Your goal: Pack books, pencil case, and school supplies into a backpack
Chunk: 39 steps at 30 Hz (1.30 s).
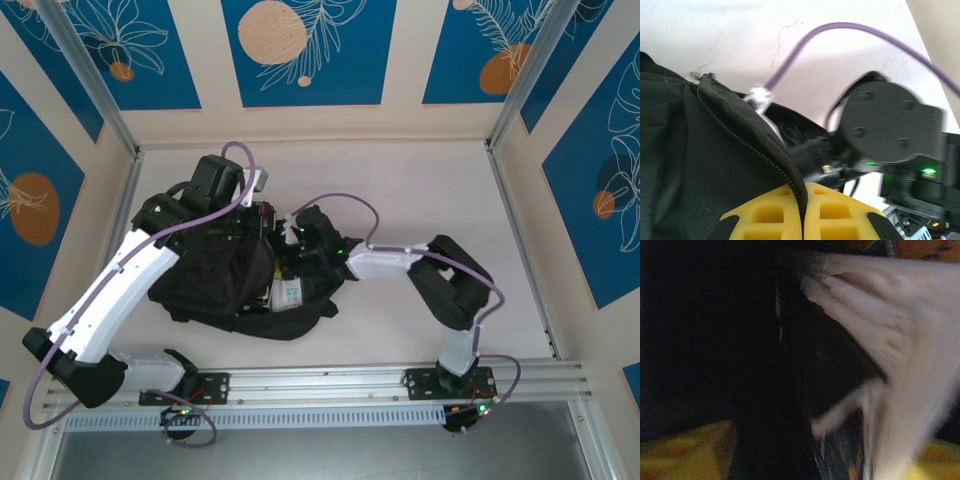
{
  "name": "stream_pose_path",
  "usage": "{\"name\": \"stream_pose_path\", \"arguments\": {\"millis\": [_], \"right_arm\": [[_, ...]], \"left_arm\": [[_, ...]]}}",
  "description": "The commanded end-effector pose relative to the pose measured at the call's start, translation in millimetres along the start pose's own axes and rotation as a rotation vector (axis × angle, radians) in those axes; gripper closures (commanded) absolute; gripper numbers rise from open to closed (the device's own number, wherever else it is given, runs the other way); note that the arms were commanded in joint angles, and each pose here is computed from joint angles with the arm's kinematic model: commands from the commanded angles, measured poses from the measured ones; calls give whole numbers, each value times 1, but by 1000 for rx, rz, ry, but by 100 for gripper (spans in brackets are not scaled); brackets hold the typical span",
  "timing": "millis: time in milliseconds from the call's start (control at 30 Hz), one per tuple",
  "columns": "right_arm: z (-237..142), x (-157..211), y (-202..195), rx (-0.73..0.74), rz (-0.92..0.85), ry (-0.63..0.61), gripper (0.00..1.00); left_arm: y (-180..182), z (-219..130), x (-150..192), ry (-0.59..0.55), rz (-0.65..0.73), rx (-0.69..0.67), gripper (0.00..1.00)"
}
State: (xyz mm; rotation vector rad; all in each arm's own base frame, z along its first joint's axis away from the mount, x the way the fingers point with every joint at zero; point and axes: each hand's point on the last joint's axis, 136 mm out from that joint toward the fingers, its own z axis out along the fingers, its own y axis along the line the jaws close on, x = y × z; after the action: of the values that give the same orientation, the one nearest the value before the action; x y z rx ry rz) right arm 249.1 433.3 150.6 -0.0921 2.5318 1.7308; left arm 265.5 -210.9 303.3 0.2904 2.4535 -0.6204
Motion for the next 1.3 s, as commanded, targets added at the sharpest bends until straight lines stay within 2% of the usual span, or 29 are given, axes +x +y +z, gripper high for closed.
{"name": "stream_pose_path", "arguments": {"millis": [0,167,367,400,500,600,767,900,1033,1100,1267], "right_arm": [[-35,1,9,20,-112,-63,22],[-85,16,-17,125,-122,-157,23],[-167,24,-53,287,-116,-398,37],[-179,27,-52,287,-141,-434,40],[-199,37,-38,244,-226,-476,46],[-196,55,-20,202,-325,-381,46],[-165,91,-4,209,-470,-162,50],[-131,112,11,247,-595,-5,53],[-101,126,33,257,-736,80,53],[-86,127,35,274,-740,127,50],[-56,125,29,341,-700,232,49]], "left_arm": [[-5,4,-11,-37,-15,40,100],[-1,17,-9,-26,-36,35,100],[1,57,5,62,-81,51,100],[0,66,9,89,-92,61,96],[-9,91,23,185,-122,105,66],[-10,90,22,183,-117,89,47],[4,43,4,31,-93,17,31],[17,12,13,-29,-137,5,24],[40,-7,28,-44,-132,-98,17],[58,-18,35,-71,-134,-185,16],[92,-37,56,-113,-187,-329,12]]}}
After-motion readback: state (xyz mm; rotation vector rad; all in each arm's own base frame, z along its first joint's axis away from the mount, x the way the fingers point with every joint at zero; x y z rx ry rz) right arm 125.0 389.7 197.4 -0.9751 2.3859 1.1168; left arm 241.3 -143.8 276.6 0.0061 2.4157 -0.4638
